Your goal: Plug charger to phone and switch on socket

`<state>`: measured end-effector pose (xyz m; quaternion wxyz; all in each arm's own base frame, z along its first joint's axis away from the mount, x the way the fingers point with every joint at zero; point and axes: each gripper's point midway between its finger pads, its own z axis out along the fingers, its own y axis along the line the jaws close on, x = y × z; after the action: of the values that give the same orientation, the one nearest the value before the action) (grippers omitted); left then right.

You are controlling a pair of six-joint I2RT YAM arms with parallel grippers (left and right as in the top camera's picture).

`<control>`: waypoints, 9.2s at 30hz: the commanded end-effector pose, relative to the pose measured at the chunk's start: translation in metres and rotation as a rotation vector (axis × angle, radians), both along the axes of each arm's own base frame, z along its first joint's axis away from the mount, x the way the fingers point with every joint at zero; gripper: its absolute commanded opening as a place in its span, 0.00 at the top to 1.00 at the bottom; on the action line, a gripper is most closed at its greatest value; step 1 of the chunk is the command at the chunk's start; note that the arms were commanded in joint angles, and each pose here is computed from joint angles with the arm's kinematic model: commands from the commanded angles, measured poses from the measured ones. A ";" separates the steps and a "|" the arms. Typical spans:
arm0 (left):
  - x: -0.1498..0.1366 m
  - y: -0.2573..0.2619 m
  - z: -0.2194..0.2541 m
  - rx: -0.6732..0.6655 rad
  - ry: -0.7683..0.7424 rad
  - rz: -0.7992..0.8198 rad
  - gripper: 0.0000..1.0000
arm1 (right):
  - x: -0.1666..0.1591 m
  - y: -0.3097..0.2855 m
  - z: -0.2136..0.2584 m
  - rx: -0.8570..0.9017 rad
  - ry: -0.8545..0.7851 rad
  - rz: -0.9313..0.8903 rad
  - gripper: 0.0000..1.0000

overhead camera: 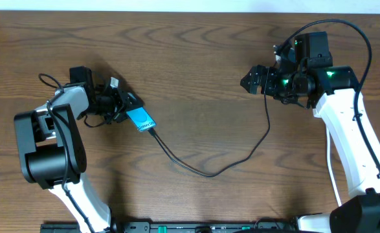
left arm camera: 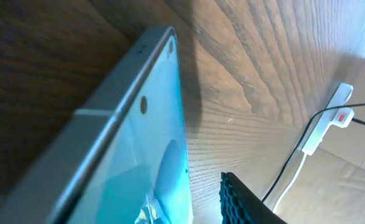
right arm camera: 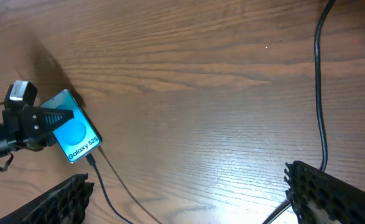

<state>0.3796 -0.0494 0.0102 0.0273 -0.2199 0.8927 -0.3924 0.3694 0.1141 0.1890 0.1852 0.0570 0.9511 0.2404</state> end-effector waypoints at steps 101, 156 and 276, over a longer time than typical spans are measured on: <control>-0.062 0.036 0.247 0.432 -0.564 0.172 0.12 | 0.008 -0.242 0.092 -0.183 -0.235 -0.651 0.01; -0.064 0.035 0.243 0.415 -0.532 0.179 0.11 | 0.096 -0.233 -0.109 -0.066 0.153 0.031 0.01; -0.067 0.034 0.230 0.409 -0.470 0.166 0.11 | 0.019 -0.203 0.101 -0.364 0.119 -0.339 0.01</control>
<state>0.3121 -0.0168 0.2392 0.3067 -0.1843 0.9012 -0.2447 0.3978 -0.1056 0.2511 0.1239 0.1980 0.9715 0.0412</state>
